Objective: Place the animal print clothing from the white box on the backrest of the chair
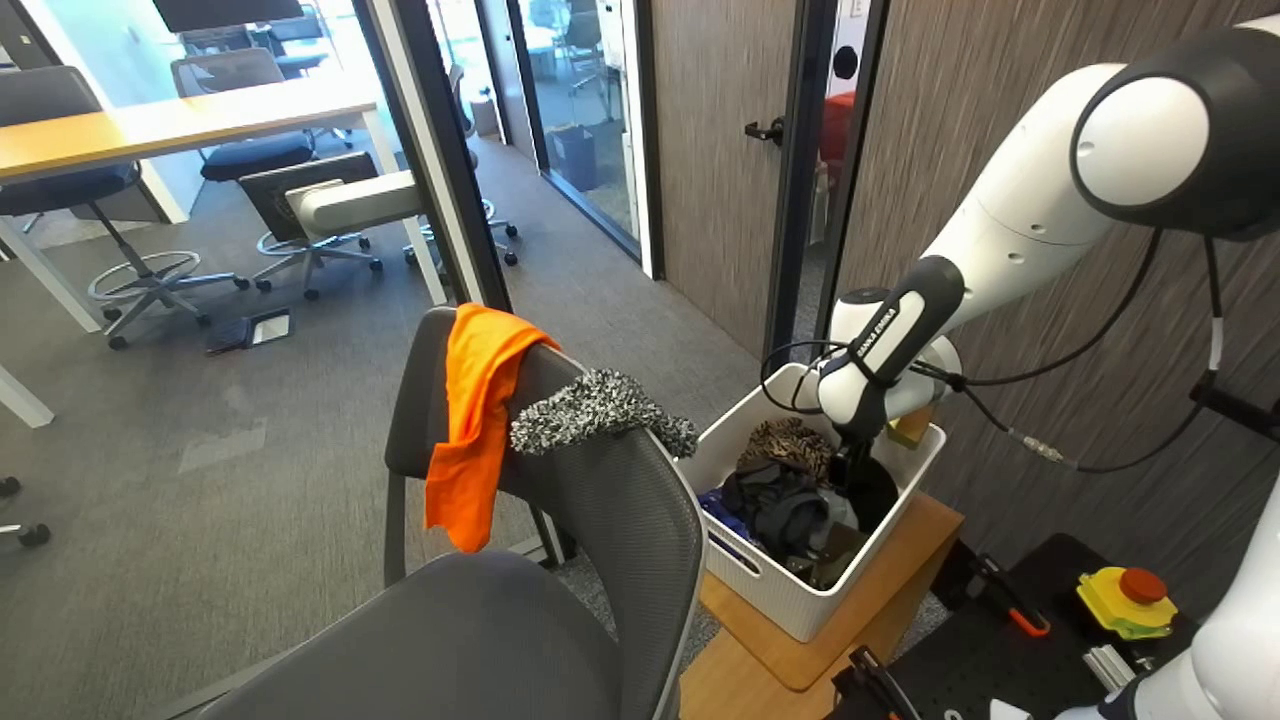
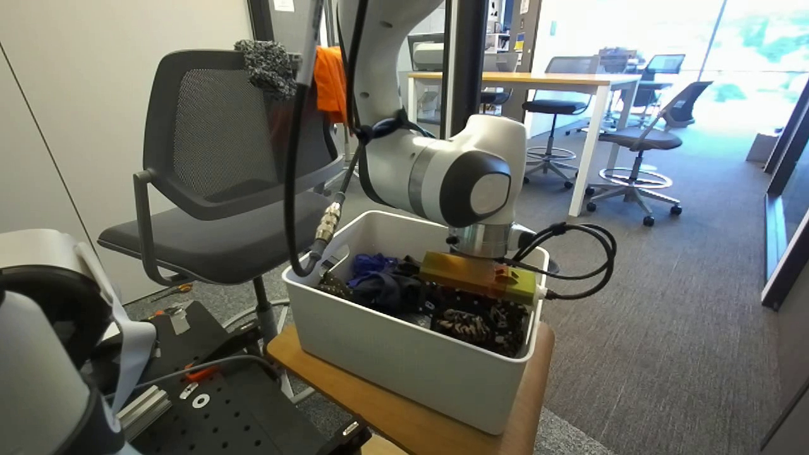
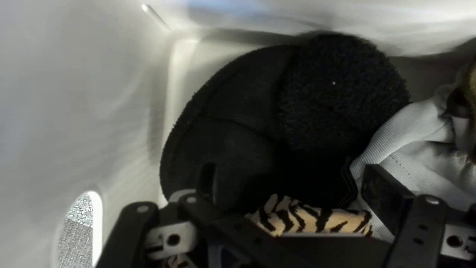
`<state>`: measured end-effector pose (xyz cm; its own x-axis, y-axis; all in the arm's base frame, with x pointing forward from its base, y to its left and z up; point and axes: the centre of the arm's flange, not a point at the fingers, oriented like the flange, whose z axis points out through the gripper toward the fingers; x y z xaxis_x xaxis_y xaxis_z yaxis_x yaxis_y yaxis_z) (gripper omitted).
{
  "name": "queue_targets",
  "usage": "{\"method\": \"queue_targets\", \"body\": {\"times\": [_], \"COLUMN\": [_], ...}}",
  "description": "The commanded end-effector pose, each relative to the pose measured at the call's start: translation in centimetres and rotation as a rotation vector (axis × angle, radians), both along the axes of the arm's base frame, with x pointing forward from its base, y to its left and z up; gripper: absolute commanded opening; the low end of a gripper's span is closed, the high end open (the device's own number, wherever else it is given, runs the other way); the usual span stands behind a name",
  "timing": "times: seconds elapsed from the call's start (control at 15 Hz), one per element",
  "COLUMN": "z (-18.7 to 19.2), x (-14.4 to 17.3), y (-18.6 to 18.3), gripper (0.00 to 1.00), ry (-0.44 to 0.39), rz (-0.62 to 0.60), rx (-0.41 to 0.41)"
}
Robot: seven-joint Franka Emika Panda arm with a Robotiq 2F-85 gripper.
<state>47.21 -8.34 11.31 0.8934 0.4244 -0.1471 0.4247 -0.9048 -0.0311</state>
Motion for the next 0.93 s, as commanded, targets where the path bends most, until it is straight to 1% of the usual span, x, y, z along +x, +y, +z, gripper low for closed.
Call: {"method": "queue_targets", "body": {"times": [0.0, 0.87], "z": [-1.0, -2.7], "x": [1.5, 1.8], "y": [-0.9, -1.0], "gripper": [1.0, 1.0], "ry": [-0.01, 0.003], "rz": [0.009, 0.0], "rx": [0.001, 0.03]}}
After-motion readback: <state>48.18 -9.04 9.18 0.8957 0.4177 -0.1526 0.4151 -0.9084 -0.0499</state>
